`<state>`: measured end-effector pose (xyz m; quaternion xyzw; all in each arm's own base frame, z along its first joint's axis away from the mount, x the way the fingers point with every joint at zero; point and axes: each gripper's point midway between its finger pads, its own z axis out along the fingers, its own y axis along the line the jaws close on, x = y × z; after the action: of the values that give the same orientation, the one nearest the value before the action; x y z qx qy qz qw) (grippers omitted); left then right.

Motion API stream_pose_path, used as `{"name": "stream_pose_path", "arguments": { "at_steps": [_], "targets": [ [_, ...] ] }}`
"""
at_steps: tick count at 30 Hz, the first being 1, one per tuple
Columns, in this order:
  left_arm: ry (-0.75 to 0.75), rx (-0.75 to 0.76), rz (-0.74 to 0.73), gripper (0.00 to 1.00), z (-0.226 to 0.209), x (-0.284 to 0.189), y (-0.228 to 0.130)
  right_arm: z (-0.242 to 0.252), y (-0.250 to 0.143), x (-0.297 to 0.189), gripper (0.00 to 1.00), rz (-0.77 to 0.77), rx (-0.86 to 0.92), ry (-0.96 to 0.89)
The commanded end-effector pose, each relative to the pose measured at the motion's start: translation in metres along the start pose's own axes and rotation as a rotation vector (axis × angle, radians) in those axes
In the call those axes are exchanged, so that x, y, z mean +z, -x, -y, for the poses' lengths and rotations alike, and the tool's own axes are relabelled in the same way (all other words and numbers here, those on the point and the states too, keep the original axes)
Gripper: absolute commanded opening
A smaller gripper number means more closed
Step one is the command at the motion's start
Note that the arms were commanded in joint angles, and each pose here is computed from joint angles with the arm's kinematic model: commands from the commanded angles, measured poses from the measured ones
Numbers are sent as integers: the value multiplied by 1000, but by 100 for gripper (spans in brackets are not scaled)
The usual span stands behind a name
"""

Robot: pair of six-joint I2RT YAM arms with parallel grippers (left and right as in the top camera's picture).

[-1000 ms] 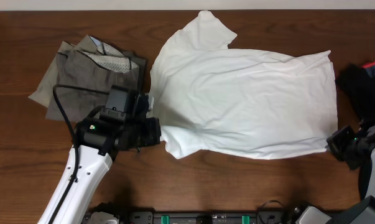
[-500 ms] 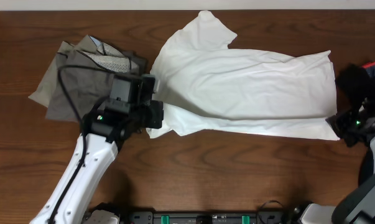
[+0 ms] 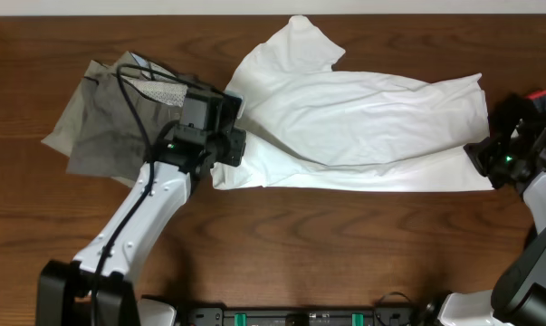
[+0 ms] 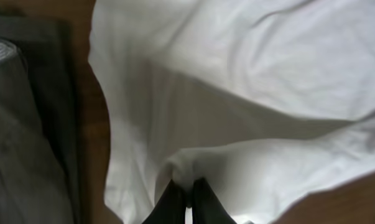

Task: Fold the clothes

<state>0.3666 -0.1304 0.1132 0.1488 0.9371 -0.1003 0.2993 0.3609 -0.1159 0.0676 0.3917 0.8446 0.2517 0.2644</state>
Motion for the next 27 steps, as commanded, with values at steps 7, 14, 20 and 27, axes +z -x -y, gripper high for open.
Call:
{"name": "stream_pose_path", "arguments": {
  "at_steps": [7, 14, 20, 27],
  "targets": [
    [118, 24, 117, 6, -24, 12, 33, -2, 17, 1, 1, 65, 19, -21],
    [122, 16, 168, 8, -30, 16, 46, 3, 19, 1, 14, 80, 31, -49],
    [134, -2, 162, 98, -37, 13, 45, 5, 19, 1, 53, 80, 22, -61],
    [123, -152, 31, 98, -50, -9, 14, 17, 0, 0, 58, 1, -24, -104]
  ]
}}
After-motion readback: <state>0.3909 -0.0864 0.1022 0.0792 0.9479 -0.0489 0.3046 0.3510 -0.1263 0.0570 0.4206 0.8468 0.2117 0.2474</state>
